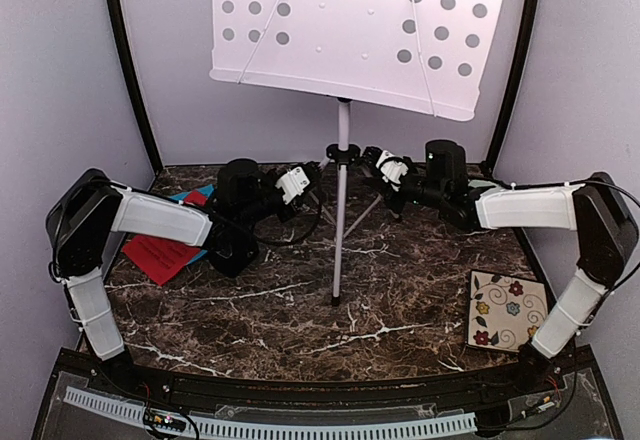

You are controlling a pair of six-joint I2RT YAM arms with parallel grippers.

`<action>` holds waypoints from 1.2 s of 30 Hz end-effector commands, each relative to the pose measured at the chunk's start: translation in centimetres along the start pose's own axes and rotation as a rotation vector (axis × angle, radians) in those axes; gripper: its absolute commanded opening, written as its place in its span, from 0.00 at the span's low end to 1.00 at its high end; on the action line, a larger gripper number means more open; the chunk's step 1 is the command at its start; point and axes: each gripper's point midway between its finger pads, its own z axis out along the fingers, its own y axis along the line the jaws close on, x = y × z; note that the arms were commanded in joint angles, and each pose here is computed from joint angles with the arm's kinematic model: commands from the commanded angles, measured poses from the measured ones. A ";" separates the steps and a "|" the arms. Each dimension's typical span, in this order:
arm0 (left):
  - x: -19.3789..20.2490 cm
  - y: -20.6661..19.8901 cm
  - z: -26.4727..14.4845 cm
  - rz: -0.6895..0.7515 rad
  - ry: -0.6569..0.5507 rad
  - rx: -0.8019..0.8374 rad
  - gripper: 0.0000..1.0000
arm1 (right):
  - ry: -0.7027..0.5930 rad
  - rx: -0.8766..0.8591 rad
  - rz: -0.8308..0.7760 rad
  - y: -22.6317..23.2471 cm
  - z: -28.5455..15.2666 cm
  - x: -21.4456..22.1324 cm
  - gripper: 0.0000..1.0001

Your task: Set up the instrument practice props

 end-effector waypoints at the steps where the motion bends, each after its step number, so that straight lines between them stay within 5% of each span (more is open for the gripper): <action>1: 1.7 5.0 0.2 0.087 0.052 -0.157 0.00 | 0.104 0.279 -0.098 -9.3 -0.6 1.6 0.00; 16: 4.2 3.2 2.3 0.066 0.089 -0.115 0.01 | 0.103 0.214 -0.081 -8.7 2.6 3.7 0.01; 23: 2.8 3.7 1.3 0.023 0.057 -0.115 0.21 | 0.036 0.227 -0.043 -9.2 2.2 1.4 0.34; 30: 0.3 2.9 -0.1 -0.038 -0.002 -0.037 0.65 | -0.061 0.206 0.011 -8.4 0.8 -2.0 0.73; 32: -0.2 2.5 -0.5 -0.053 -0.007 -0.015 0.69 | -0.061 0.186 0.042 -7.4 0.3 -1.9 0.88; 36: -1.4 2.6 -2.0 -0.110 -0.027 0.005 0.70 | -0.080 0.180 0.072 -5.7 -1.0 -2.7 0.97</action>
